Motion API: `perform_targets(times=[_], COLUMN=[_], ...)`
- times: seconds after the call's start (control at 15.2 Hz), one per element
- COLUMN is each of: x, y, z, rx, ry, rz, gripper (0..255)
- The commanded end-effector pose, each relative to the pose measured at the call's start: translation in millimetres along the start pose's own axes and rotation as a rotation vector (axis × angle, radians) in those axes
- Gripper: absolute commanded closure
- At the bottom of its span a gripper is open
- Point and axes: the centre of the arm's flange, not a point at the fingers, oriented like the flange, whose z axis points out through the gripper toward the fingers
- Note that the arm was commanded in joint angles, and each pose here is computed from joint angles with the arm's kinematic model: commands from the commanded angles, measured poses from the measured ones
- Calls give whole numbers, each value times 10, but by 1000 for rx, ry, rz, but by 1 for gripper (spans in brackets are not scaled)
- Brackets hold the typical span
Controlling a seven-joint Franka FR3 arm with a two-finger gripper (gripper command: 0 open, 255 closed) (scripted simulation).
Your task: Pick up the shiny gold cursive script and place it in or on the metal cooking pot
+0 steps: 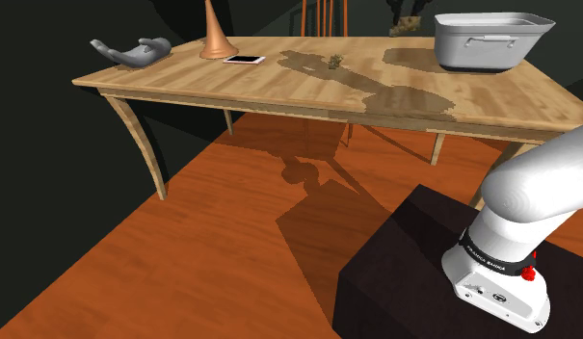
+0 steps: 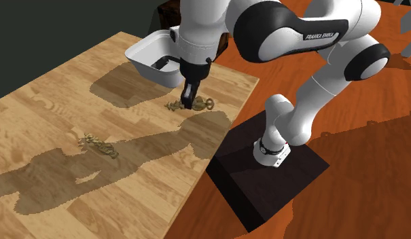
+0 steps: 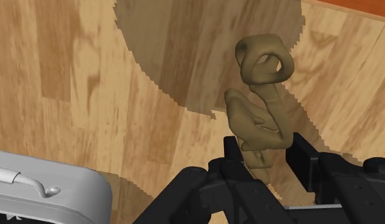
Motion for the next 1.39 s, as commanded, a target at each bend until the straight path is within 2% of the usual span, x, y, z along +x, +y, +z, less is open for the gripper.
perform_targets(times=[0.0, 0.73, 1.32], x=[12, 104, 734], y=[2, 8, 1014], z=[-105, -642, -595], rx=[0, 0, 0], ry=[0, 0, 0], rz=[0, 0, 0], gripper=[255, 255, 255])
